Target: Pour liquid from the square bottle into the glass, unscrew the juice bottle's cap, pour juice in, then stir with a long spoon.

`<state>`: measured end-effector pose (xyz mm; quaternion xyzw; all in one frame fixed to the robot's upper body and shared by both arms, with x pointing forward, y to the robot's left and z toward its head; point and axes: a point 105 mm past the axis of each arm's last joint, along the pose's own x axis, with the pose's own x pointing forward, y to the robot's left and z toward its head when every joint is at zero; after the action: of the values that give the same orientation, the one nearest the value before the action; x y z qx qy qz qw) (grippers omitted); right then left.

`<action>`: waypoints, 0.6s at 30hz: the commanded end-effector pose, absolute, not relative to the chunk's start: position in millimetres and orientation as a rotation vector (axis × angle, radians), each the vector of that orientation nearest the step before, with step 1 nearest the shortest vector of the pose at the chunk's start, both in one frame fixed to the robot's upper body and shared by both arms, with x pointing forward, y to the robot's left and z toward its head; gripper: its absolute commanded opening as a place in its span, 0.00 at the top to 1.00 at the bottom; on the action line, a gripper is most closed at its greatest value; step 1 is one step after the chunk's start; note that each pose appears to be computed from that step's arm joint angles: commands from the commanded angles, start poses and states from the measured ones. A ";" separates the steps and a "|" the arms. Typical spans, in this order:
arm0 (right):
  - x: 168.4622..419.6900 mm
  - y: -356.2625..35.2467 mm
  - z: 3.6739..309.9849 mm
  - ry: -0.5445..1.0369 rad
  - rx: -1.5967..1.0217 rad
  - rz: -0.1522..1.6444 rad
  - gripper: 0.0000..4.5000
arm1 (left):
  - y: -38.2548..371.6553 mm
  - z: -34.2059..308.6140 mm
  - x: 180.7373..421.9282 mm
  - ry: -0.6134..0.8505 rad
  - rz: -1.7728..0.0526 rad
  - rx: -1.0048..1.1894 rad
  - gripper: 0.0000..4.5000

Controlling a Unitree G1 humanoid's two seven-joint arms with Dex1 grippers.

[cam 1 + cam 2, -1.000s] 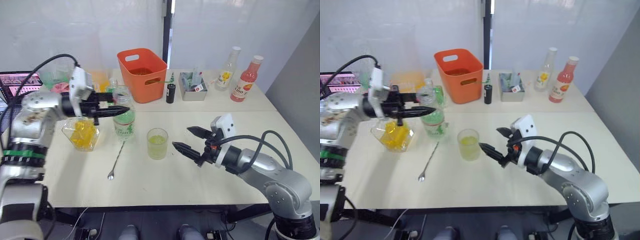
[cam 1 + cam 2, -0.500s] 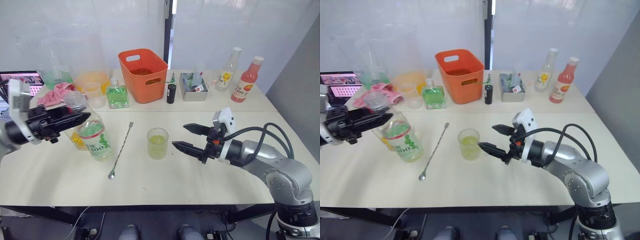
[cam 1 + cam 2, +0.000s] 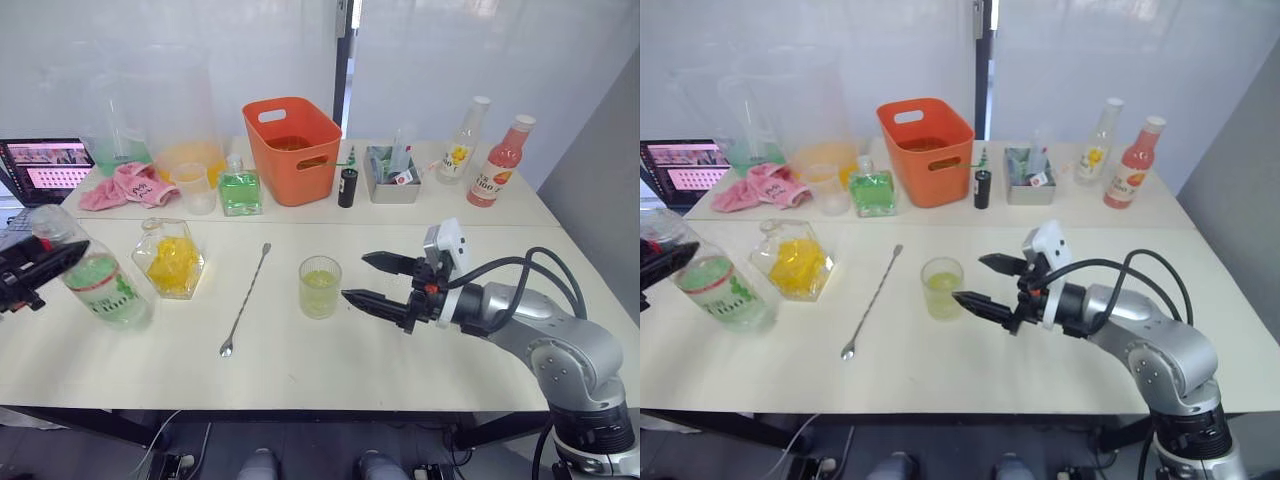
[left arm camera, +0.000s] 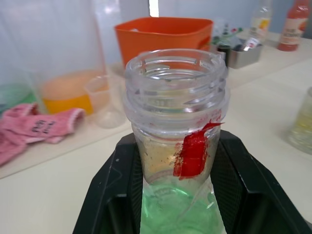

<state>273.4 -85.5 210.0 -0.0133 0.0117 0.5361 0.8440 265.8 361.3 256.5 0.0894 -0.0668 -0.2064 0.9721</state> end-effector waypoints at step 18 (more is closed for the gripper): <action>261.2 -81.7 217.5 -0.007 -0.029 1.140 0.01 | 374.7 250.7 341.4 -0.281 -0.244 0.160 0.61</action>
<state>266.2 -80.9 205.5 -0.0077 0.0202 0.5373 0.8431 343.3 371.8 231.1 0.0617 -0.1060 -0.1334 0.9834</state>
